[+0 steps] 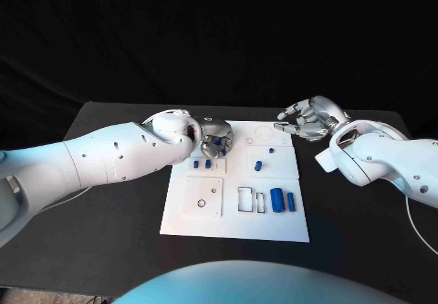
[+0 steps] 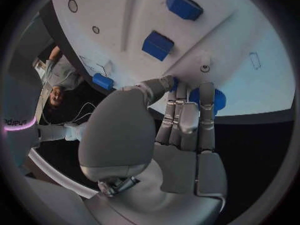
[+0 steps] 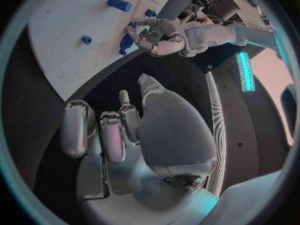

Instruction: Assemble the parts on the task board

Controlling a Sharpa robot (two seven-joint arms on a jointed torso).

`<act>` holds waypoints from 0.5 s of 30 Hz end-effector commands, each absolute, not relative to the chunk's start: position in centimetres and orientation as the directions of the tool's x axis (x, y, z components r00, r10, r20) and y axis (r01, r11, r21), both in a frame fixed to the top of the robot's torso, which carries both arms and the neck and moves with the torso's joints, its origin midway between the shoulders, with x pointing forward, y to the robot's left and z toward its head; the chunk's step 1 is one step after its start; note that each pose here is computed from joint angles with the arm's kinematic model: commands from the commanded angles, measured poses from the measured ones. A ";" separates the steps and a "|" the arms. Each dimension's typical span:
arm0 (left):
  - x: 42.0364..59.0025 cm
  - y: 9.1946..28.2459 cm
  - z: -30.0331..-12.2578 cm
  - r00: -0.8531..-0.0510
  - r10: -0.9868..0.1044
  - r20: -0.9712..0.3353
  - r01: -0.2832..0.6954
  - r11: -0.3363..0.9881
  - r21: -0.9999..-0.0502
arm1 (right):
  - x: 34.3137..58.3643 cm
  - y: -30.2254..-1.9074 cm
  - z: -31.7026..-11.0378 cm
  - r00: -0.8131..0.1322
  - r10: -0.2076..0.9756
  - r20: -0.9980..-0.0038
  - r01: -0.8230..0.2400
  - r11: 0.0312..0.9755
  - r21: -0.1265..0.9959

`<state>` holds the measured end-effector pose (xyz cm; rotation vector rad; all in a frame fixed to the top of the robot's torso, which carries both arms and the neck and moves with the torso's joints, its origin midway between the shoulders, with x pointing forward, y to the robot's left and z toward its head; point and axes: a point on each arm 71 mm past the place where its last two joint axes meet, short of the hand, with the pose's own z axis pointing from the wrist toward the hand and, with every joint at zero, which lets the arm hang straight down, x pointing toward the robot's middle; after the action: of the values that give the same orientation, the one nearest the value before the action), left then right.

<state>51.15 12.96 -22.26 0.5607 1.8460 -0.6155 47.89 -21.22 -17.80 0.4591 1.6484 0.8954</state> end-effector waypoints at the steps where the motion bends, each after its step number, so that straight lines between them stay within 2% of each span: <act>1: 51.0 12.8 -21.9 -0.305 0.055 -0.951 0.650 0.742 -0.166 | 47.9 -21.1 -17.8 -0.279 0.702 -0.655 -0.174 0.634 0.754; 8: 50.7 13.4 -21.1 -0.300 0.012 -0.954 0.648 0.736 -0.194 | 47.9 -21.3 -17.8 -0.277 0.702 -0.656 -0.168 0.637 0.752; 15: 50.0 14.6 -19.4 -0.298 -0.038 -0.954 0.648 0.726 -0.231 | 47.9 -21.6 -17.8 -0.275 0.702 -0.657 -0.163 0.640 0.751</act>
<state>50.17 14.75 -19.79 0.5044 1.7743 -0.6823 47.94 -21.65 -17.83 0.4642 1.6466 0.8860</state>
